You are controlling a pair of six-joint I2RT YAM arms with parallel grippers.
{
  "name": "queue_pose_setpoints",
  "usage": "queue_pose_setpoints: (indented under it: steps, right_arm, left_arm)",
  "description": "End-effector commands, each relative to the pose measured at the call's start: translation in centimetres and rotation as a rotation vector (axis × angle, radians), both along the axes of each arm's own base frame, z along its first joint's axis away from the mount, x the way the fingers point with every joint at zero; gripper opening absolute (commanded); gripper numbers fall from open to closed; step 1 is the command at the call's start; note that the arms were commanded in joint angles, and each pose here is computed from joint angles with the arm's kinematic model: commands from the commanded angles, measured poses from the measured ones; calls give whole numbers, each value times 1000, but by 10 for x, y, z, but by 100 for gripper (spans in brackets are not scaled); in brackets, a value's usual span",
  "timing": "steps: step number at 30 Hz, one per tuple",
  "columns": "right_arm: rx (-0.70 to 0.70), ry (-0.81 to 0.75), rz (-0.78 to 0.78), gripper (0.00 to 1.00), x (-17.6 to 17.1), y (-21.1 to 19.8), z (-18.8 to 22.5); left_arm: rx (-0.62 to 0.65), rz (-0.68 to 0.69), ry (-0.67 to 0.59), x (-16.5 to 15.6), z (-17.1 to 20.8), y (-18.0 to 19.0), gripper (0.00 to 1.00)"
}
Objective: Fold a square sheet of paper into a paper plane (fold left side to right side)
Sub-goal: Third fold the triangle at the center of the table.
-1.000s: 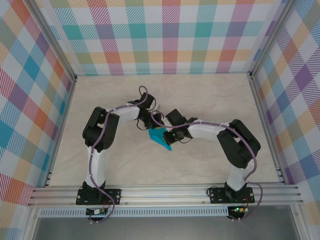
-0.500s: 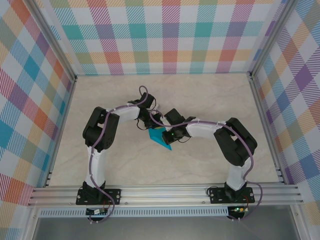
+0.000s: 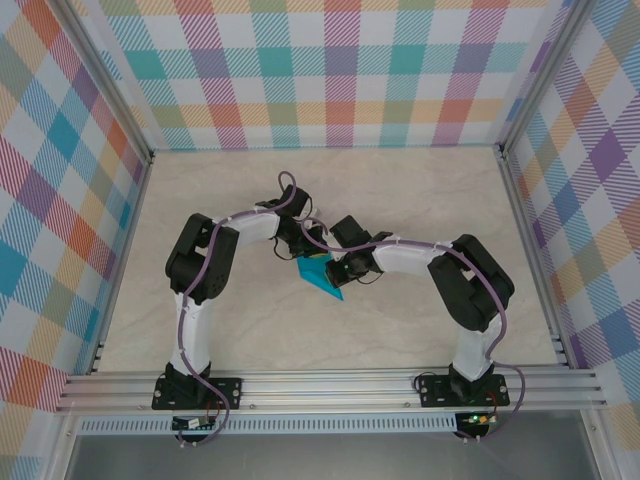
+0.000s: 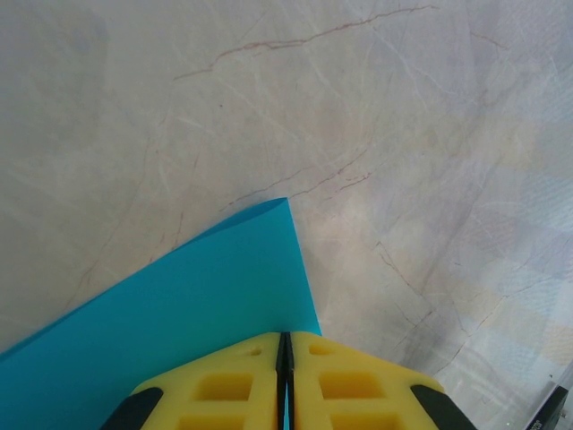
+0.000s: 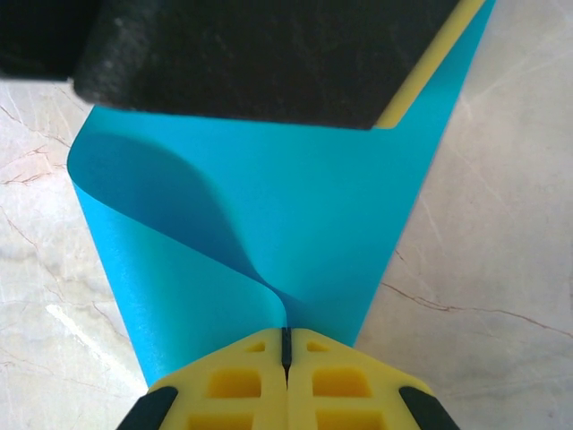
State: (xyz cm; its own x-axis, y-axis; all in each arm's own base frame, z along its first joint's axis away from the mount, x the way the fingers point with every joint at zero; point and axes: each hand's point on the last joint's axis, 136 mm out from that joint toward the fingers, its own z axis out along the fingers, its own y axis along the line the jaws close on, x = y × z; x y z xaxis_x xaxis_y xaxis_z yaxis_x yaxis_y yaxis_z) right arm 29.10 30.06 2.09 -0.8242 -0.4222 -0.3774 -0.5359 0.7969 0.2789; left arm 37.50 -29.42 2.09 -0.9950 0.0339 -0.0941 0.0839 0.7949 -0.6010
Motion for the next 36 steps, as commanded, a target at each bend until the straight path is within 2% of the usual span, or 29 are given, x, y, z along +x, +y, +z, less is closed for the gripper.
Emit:
queue_pose_setpoints:
  steps: [1, 14, 29, 36]
  right_arm:
    - [18, 8, -13, 0, 6, 3, 5]
    - [36, 11, -5, 0, 7, 8, 9]
    - [-24, 54, -15, 0, -2, -5, -13]
    - [-24, 36, -12, 0, 2, -4, -9]
  left_arm:
    - [68, -18, 51, -13, -23, 4, 11]
    - [65, -17, 48, -13, -23, 4, 10]
    - [64, -22, 47, -14, -22, 3, 10]
    - [67, -21, 48, -14, -23, 4, 10]
